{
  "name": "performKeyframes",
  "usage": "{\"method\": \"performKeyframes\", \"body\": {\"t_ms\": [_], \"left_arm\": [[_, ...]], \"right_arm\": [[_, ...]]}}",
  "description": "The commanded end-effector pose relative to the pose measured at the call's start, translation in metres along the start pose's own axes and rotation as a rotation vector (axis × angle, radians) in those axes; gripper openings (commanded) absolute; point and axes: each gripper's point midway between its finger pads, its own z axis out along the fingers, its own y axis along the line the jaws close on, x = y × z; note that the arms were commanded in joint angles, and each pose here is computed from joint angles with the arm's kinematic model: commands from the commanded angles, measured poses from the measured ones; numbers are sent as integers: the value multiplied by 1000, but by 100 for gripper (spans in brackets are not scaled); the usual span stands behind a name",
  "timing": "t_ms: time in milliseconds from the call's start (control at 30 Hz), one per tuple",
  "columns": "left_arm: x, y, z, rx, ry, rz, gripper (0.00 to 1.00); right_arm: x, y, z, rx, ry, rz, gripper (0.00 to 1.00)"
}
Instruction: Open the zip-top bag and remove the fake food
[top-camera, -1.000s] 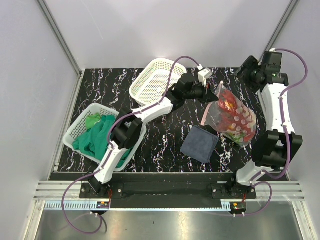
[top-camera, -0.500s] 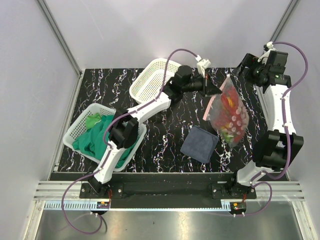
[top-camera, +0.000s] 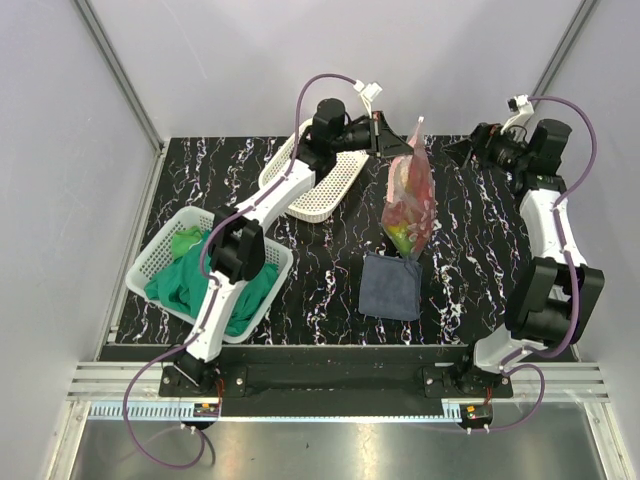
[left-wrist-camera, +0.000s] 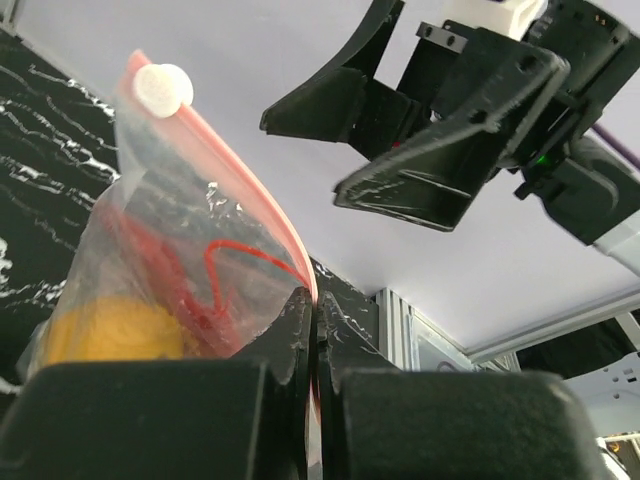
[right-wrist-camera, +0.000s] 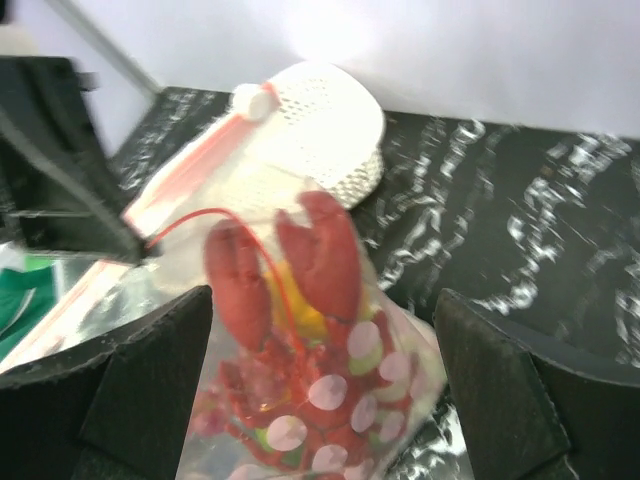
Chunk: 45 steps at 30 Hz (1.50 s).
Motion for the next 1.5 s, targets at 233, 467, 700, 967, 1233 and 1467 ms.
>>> {"method": "performKeyframes", "body": {"t_ms": [233,467,700,967,1233,1467], "left_arm": [[-57,-11,-22,-229,-217,-152,0],[-68,-15,-30,-500,-432,-168,0],[-62,-9,-28,-649,-489,-232,0],[-56,-17,-29,-694,-525,-268,0],[-54,-20,-30,-705,-596,-390,0],[-67,-32,-29,-681,-609,-314,8]], "right_arm": [[-15,72,12,-192,-82,4,100],[8,113,9,-4,-97,-107,100],[39,138,-10,-8,-71,-246,100],[64,136,-5,152,-15,-341,100],[64,122,8,231,-73,-320,69],[45,96,7,379,-134,-369,0]]}}
